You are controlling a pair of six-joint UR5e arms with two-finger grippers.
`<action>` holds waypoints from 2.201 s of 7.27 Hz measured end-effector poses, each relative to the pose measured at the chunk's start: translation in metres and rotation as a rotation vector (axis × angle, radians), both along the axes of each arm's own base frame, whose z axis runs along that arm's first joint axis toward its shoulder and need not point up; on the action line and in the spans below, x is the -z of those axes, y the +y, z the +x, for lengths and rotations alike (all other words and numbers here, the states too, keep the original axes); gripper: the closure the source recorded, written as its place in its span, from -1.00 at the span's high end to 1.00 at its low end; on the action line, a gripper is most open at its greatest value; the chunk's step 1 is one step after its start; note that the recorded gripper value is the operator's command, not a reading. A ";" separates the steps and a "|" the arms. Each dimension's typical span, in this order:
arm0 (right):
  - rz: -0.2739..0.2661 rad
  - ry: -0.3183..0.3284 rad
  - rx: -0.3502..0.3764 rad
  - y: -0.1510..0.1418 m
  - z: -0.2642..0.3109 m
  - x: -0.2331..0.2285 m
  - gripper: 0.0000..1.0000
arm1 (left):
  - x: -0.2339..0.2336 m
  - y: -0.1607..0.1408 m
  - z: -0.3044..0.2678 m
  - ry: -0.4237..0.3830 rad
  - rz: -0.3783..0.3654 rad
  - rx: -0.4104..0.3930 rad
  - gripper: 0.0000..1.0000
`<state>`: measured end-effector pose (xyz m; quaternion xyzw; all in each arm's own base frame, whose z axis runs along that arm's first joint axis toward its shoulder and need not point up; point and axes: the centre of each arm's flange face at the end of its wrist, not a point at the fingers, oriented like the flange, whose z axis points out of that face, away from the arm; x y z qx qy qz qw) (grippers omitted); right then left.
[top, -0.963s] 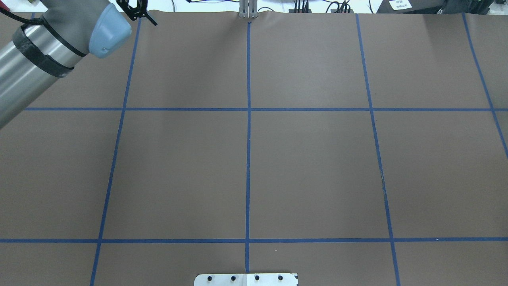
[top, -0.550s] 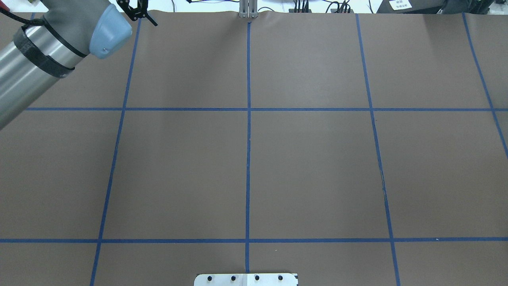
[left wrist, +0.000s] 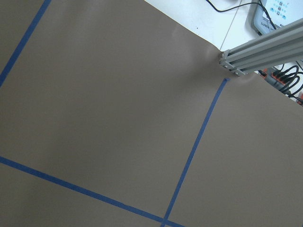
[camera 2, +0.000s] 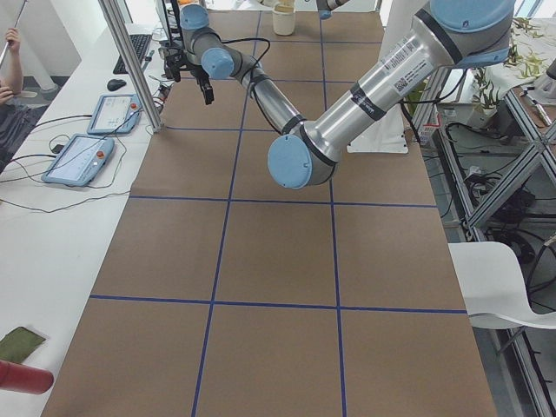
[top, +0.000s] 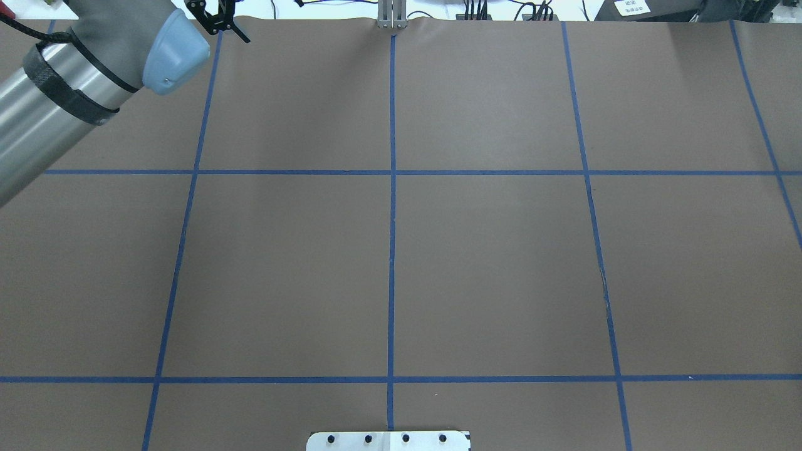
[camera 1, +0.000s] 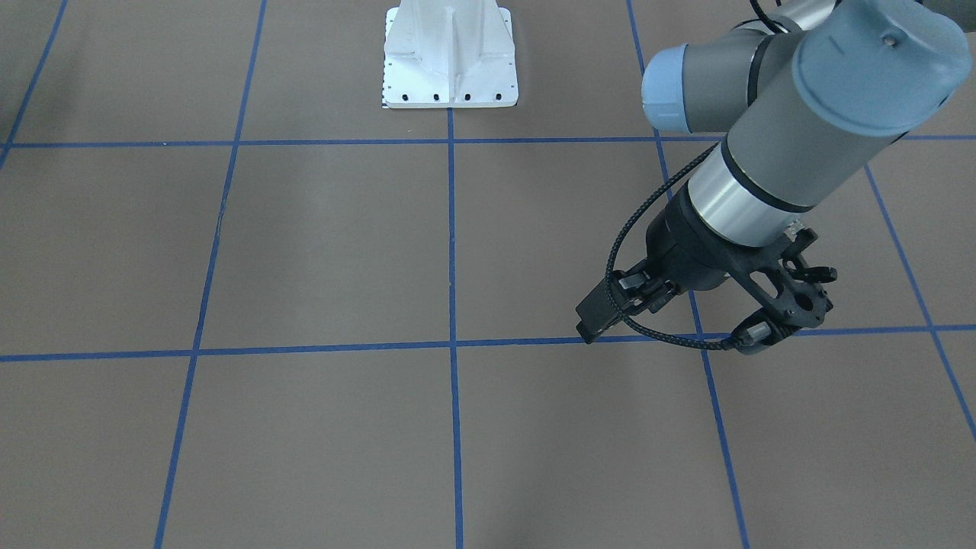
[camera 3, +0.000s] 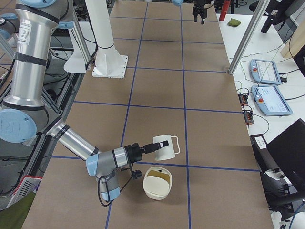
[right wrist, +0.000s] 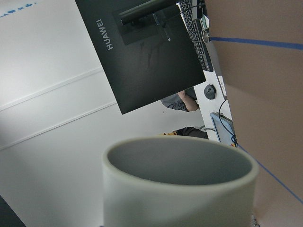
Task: Left arm hands cup to right arm to dump lemon
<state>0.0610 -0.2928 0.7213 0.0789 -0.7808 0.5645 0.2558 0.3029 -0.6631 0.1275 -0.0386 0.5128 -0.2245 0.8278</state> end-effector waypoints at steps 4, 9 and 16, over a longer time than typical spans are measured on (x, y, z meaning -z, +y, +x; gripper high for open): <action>0.117 0.412 -0.054 0.010 -0.002 -0.008 -0.84 | 0.000 0.001 0.001 0.000 0.000 -0.002 1.00; 0.260 0.844 -0.071 0.018 -0.007 -0.010 -0.85 | -0.005 0.002 0.002 -0.009 0.030 -0.022 1.00; 0.405 1.444 0.064 -0.165 -0.063 0.110 -0.92 | -0.022 0.002 0.005 -0.041 0.071 -0.041 1.00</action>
